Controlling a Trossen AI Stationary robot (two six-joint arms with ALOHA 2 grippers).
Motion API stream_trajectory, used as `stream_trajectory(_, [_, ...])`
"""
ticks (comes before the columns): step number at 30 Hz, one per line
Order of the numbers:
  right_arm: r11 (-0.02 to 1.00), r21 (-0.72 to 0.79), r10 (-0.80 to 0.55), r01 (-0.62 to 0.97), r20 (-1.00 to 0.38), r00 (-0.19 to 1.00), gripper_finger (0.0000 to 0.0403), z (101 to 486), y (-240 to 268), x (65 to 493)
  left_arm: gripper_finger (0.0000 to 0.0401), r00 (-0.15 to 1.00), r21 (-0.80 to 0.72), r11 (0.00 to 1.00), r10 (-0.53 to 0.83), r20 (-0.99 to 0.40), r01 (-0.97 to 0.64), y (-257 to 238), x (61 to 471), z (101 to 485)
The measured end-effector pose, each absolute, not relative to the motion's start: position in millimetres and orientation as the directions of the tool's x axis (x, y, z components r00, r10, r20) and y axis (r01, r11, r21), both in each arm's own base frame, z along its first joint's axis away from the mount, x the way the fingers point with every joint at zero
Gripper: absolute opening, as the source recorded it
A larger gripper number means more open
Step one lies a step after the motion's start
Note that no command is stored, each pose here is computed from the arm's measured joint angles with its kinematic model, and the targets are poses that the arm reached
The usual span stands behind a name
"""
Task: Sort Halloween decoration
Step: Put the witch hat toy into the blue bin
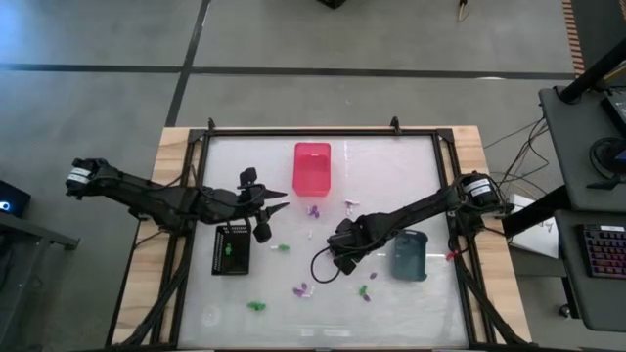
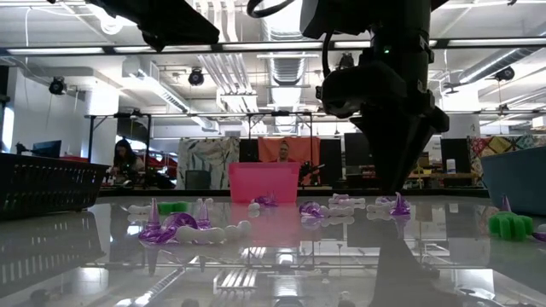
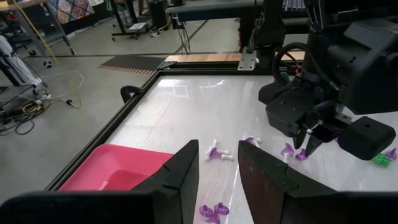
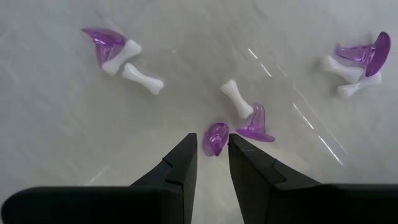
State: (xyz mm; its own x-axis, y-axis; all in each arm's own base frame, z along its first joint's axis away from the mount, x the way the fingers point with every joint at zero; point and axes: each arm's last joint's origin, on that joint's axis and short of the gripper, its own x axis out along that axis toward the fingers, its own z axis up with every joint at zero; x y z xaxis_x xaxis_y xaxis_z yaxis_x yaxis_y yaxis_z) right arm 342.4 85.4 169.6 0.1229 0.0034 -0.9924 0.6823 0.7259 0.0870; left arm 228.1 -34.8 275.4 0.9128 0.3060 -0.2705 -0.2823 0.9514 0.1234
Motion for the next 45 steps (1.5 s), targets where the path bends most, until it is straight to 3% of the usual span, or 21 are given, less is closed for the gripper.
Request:
stream_trajectory(25, [0.730,0.104,0.009,0.675,-0.990,0.144,0.0081,156.5,84.6,339.1,0.0095,0.913,0.123,0.951,0.306,-0.270,-0.283,-34.8,228.1,275.4])
stream_trajectory(39, [0.733,0.104,0.009,0.672,-0.990,0.142,0.0015,155.1,84.4,338.4,0.0095,0.913,0.123,0.951,0.307,-0.270,-0.283,-34.8,228.1,275.4])
stream_trajectory(45, [0.738,0.103,0.010,0.667,-0.990,0.142,0.0010,155.2,84.4,338.4,0.0095,0.913,0.123,0.951,0.307,-0.270,-0.283,-34.8,228.1,275.4])
